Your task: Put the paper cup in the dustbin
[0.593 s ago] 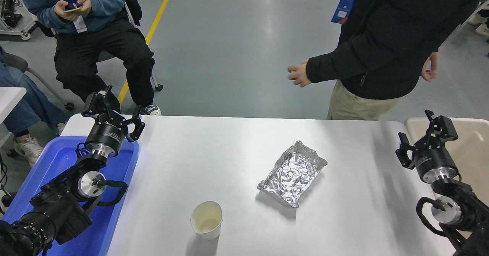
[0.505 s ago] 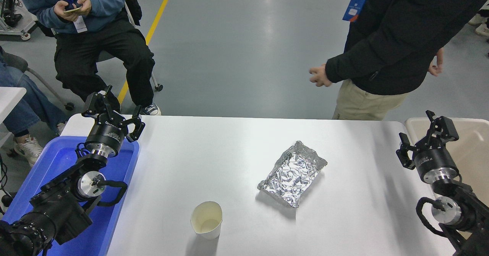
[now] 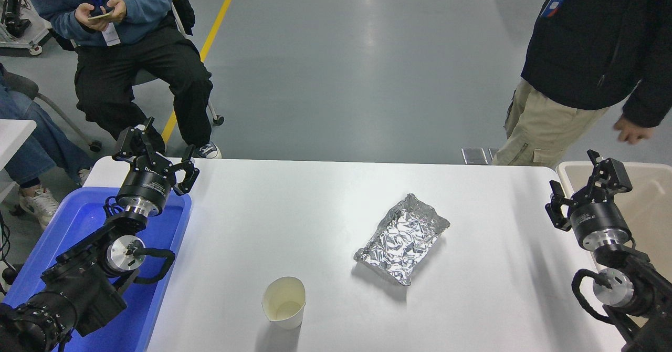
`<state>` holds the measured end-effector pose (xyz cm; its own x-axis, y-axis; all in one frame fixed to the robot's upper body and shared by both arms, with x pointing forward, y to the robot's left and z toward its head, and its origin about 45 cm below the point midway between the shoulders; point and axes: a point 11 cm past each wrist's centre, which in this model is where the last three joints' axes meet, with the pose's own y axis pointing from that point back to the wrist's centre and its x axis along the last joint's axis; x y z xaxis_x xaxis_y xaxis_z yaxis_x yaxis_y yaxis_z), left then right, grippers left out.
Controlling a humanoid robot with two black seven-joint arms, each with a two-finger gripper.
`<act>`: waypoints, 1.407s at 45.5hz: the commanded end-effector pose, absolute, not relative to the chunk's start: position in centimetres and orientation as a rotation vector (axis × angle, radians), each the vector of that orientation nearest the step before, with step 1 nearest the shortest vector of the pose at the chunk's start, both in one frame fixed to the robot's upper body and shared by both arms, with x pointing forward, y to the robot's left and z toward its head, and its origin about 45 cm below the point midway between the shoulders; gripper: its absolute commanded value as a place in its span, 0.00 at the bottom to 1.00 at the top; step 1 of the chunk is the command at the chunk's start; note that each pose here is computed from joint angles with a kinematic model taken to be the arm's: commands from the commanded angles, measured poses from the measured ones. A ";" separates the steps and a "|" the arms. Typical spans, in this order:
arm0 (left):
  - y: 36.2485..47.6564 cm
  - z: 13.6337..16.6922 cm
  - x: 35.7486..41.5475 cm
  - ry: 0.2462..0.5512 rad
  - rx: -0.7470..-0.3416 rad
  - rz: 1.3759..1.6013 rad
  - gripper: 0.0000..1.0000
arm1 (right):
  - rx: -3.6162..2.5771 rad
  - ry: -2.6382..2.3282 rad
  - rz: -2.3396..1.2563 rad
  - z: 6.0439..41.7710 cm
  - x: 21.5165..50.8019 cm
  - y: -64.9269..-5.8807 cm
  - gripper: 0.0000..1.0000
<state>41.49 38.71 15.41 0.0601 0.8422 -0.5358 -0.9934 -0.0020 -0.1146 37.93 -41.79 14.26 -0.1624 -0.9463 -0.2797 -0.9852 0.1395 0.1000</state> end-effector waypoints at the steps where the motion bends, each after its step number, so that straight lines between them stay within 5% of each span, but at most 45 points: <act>1: 38.7 15.40 41.48 0.356 -0.531 1.493 1.00 | -2.129 2.150 0.511 15.7 38.4 -38.5 1.00; 13: 38.7 15.42 41.49 0.356 -0.532 1.492 1.00 | -2.614 1.923 0.219 21.5 38.4 -34.2 1.00; 32: 38.7 15.40 41.48 0.356 -0.531 1.493 1.00 | -3.305 1.571 -0.212 25.5 37.5 -27.0 1.00; 64: 38.7 15.41 41.50 0.356 -0.531 1.493 1.00 | -3.790 -0.049 -1.278 26.4 33.1 -7.9 1.00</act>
